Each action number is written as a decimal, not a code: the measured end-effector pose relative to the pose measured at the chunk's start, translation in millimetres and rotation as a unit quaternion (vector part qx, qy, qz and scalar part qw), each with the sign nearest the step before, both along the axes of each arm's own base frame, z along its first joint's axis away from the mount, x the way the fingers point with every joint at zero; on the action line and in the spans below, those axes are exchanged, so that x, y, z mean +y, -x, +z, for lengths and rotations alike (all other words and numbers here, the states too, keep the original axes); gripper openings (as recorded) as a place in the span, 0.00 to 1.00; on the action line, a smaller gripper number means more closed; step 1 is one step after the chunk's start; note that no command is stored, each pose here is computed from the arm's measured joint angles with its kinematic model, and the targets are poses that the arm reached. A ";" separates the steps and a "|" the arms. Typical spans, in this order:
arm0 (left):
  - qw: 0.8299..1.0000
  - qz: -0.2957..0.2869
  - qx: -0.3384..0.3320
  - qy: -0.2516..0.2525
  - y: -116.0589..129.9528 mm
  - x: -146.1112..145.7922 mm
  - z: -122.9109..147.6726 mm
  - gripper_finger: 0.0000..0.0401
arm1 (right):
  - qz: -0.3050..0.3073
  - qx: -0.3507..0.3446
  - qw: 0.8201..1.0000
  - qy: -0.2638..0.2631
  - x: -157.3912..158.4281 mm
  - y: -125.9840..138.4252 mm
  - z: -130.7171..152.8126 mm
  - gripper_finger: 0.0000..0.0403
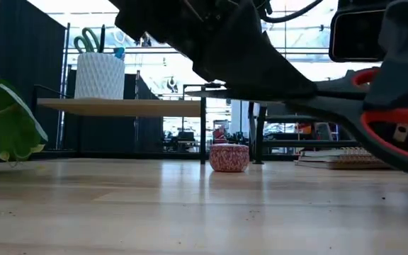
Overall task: Stock shelves
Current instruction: Put the black scissors into the white pen holder
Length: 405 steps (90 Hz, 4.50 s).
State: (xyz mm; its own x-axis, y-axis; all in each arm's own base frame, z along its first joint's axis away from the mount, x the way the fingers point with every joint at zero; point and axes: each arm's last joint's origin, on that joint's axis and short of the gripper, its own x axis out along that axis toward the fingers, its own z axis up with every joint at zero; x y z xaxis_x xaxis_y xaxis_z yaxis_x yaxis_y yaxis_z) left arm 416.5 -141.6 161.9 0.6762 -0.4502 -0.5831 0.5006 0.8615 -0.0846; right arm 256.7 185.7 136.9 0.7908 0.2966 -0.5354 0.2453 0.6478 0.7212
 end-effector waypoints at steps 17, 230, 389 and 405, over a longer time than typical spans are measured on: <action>1.000 -0.003 0.004 0.000 1.3 -0.9 0.7 0.02 | 0.003 -0.015 1.000 0.012 0.6 -0.6 1.6 0.15; 0.929 0.146 -0.324 0.099 -1.7 99.0 143.3 0.02 | -0.135 -0.179 0.914 0.337 -7.6 74.7 98.8 0.49; 0.925 0.172 -0.333 0.058 32.5 130.3 189.7 0.06 | -0.119 -0.396 0.746 0.522 -116.5 54.5 205.5 0.04; 0.947 0.189 -0.256 0.039 32.8 138.3 174.2 0.15 | -0.109 -0.333 0.776 0.524 -123.1 53.2 193.6 0.03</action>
